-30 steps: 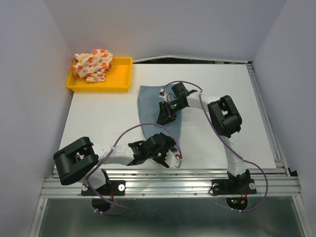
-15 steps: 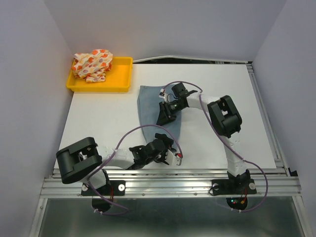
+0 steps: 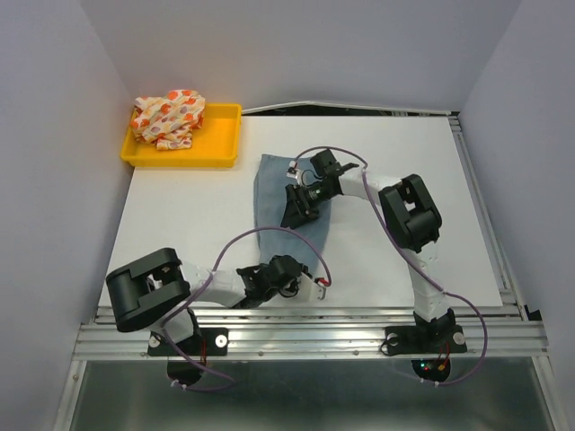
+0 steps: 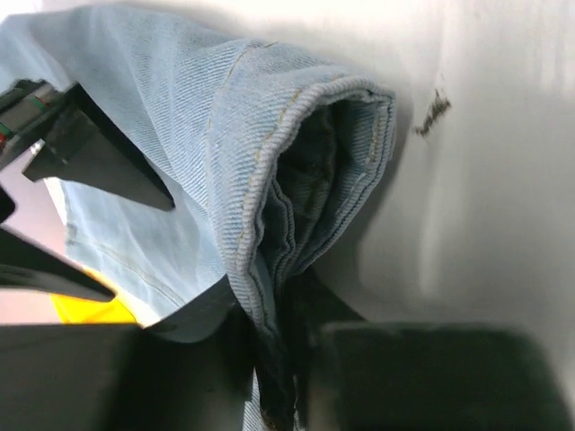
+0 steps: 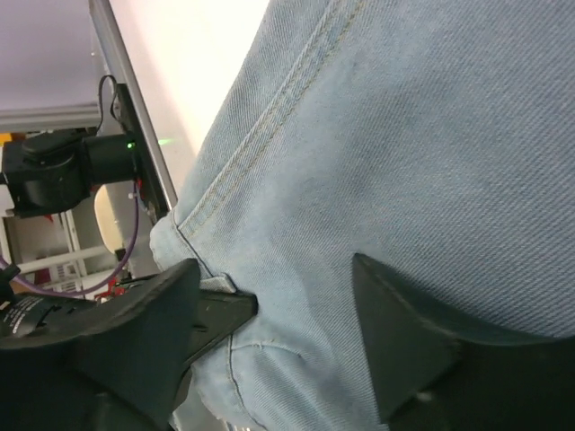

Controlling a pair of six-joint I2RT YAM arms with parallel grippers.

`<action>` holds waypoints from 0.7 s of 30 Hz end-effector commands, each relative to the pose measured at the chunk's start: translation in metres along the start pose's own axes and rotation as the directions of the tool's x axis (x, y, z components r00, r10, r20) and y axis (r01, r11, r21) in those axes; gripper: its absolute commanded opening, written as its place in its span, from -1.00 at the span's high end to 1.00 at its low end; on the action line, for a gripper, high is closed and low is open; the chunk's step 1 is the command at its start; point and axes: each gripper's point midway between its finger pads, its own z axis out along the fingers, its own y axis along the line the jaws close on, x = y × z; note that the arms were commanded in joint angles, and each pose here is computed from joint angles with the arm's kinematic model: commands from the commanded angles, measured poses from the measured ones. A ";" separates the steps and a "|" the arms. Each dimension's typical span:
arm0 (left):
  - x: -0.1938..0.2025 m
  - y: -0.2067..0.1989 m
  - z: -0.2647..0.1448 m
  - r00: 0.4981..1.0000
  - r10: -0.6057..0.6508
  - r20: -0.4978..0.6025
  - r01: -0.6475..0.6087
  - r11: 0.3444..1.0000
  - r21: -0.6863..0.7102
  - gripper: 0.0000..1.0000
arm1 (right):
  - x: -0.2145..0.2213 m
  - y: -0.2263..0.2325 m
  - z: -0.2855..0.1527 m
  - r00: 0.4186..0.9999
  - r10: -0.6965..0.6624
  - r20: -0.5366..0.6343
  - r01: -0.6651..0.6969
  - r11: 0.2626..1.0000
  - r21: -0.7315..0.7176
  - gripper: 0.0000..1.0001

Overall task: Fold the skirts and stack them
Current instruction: Fold the skirt

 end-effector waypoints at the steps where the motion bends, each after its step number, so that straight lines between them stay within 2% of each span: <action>1: 0.004 -0.027 -0.017 1.000 -0.011 -0.012 0.013 0.988 0.157 0.95 | -0.005 -0.057 -0.019 1.000 -0.023 0.005 0.021 0.958 0.287 -0.66; 3: -0.007 -0.028 -0.024 0.999 -0.033 0.026 0.027 0.981 0.190 1.00 | -0.045 -0.054 -0.044 0.991 -0.094 0.091 0.060 0.944 0.325 -0.92; 4: -0.006 -0.034 -0.030 0.999 -0.027 0.017 0.023 0.974 0.226 1.00 | -0.061 -0.055 -0.057 0.985 -0.119 0.125 0.069 0.936 0.347 -0.99; 6: -0.022 -0.038 -0.038 0.998 -0.043 0.053 0.028 0.965 0.262 1.00 | -0.085 -0.068 -0.082 0.973 -0.151 0.175 0.068 0.911 0.407 -1.00; 7: -0.018 -0.048 -0.044 0.999 -0.031 0.028 0.021 0.949 0.315 1.00 | -0.110 -0.060 -0.093 0.952 -0.240 0.190 0.137 0.889 0.436 -1.00; 8: -0.029 -0.046 -0.048 0.998 -0.055 0.037 0.040 0.944 0.326 1.00 | -0.110 -0.078 -0.097 0.959 -0.224 0.174 0.118 0.873 0.473 -1.00; 10: -0.030 -0.054 -0.056 0.998 -0.069 0.014 0.058 0.918 0.393 1.00 | -0.133 -0.081 -0.107 0.942 -0.286 0.175 0.156 0.837 0.525 -0.97; 14: -0.052 -0.043 -0.072 0.991 -0.136 0.017 0.113 0.878 0.464 0.96 | -0.137 -0.112 -0.104 0.942 -0.302 0.143 0.161 0.785 0.598 -0.83; 16: -0.057 -0.049 -0.083 0.986 -0.166 -0.007 0.145 0.837 0.527 0.95 | -0.133 -0.128 -0.099 0.944 -0.308 0.115 0.176 0.769 0.615 -0.78; 20: -0.073 -0.048 -0.105 0.982 -0.189 0.001 0.147 0.768 0.624 0.95 | -0.119 -0.138 -0.083 0.947 -0.309 0.085 0.209 0.795 0.569 -0.57; 21: -0.081 -0.043 -0.112 0.979 -0.204 0.010 0.150 0.753 0.641 0.95 | -0.110 -0.139 -0.077 0.952 -0.301 0.062 0.221 0.811 0.542 -0.44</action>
